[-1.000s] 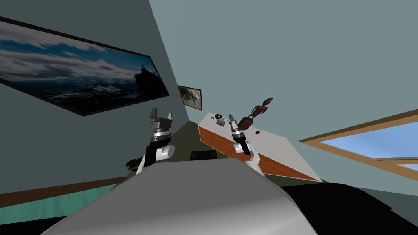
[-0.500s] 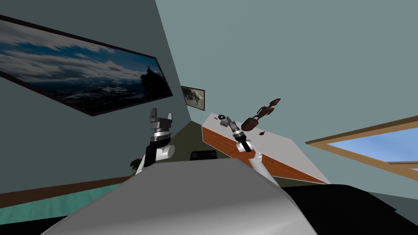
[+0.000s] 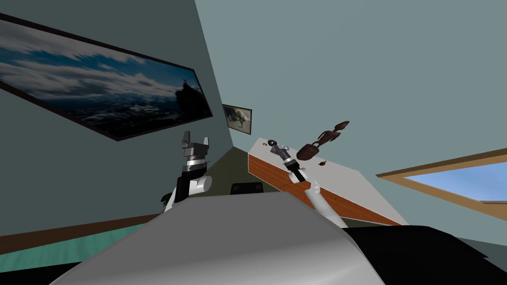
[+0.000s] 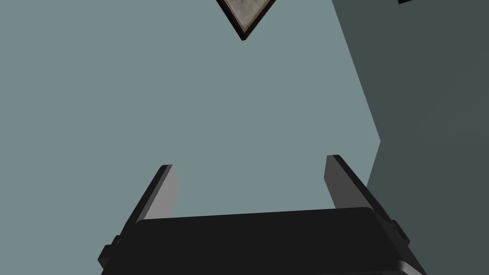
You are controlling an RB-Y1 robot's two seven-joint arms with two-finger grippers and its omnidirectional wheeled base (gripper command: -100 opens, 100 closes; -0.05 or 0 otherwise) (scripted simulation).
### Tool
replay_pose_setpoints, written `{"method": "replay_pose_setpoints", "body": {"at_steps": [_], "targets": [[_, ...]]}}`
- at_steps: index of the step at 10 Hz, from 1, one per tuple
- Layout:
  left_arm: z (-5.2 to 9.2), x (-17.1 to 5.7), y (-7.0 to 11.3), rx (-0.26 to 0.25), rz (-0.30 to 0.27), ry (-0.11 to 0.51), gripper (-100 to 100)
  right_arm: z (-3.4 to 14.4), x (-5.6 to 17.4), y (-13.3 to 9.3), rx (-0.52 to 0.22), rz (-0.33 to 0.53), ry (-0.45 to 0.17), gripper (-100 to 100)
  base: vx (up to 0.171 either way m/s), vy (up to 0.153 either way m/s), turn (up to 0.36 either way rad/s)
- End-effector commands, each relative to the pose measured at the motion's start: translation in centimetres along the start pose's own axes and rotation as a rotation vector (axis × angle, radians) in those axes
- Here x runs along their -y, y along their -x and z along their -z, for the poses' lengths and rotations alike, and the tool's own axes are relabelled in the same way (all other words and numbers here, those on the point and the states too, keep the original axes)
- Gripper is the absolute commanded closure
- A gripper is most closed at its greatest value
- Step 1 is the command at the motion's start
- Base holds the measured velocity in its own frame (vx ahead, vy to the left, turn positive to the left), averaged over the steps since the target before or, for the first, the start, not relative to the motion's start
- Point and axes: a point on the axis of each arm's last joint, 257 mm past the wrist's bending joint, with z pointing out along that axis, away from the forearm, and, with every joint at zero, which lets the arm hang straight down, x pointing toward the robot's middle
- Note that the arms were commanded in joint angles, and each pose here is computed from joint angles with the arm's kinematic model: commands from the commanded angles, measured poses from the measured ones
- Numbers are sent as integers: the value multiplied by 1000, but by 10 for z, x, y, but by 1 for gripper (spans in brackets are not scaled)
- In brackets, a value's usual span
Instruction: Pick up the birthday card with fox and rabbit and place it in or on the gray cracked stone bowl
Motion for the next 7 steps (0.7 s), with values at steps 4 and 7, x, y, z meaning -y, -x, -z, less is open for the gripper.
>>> {"method": "replay_pose_setpoints", "body": {"at_steps": [4, 7], "targets": [[0, 0, 0, 0, 0, 0, 0, 18, 83, -19, -182, 313, -134, -100, 68, 115, 36], [0, 0, 0, 0, 0, 0, 0, 33, 122, -22, -272, 473, -191, -100, 52, 64, 24]]}}
